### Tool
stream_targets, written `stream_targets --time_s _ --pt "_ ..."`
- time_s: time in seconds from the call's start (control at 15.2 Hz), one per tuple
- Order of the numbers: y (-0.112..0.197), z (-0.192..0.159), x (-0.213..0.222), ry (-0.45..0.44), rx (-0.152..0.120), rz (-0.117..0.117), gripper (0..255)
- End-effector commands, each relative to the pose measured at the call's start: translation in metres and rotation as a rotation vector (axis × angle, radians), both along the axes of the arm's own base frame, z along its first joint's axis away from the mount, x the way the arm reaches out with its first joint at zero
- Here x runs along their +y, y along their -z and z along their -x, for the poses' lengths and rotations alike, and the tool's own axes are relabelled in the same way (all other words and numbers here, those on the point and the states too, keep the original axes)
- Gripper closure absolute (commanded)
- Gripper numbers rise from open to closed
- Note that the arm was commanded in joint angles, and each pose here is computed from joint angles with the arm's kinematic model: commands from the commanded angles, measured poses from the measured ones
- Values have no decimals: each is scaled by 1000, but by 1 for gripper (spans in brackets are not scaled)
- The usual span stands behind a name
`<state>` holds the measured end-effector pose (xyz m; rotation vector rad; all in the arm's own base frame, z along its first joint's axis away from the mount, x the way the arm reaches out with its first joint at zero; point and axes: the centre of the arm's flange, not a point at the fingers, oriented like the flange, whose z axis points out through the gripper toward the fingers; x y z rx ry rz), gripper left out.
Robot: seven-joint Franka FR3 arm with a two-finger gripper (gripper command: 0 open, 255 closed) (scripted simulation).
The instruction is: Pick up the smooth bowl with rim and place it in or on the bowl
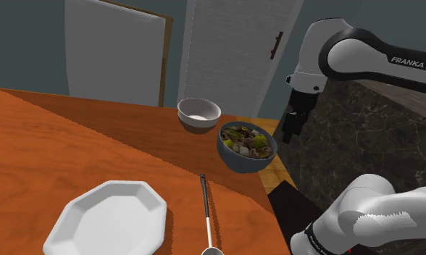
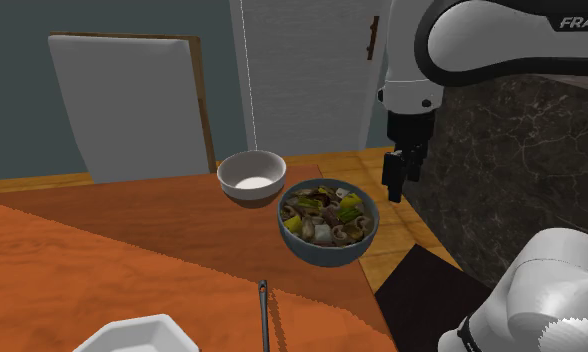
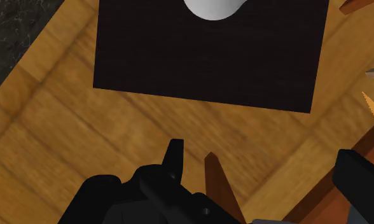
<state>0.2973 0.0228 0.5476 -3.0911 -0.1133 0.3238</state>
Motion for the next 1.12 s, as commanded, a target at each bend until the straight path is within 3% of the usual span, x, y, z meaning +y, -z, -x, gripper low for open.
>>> stream_targets --time_s 0.0,1.06 --pt "0 0 0 0 0 0 0" --pt "-8 -196 52 25 -24 -89 0"
